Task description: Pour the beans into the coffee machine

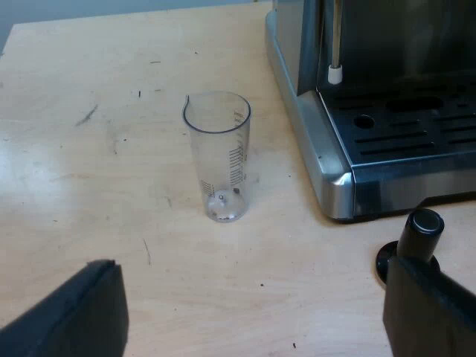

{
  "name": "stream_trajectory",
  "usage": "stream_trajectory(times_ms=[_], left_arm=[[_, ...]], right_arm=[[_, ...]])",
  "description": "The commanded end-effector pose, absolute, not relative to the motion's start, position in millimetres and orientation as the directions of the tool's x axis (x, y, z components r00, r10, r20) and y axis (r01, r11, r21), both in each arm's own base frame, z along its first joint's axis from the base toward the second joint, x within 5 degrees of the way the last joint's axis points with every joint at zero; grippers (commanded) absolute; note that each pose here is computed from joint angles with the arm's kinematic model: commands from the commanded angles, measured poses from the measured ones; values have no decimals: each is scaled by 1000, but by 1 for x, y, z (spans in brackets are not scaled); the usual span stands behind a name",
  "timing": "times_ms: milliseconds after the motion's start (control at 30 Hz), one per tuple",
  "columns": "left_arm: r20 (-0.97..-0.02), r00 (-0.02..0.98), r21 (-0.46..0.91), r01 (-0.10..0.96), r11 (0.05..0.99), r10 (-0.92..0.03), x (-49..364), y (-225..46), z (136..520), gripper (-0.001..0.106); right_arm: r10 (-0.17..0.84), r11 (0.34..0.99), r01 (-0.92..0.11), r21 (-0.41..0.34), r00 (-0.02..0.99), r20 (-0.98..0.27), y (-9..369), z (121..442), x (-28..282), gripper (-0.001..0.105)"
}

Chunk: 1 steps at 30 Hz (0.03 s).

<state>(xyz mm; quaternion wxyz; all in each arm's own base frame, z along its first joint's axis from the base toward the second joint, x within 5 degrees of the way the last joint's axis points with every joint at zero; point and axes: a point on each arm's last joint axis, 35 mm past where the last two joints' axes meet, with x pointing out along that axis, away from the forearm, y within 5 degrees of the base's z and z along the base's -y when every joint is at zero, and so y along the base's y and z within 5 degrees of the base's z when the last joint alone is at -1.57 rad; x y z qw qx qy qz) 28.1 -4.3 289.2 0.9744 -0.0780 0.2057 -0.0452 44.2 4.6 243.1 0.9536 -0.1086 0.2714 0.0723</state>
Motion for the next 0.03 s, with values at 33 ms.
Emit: stream_trajectory(times_ms=[33], left_arm=[[-402, 909, -176, 42, 984, -110, 30, -4, 290, 72]], right_arm=[[76, 966, -195, -169, 841, -536, 4, 244, 45, 68]])
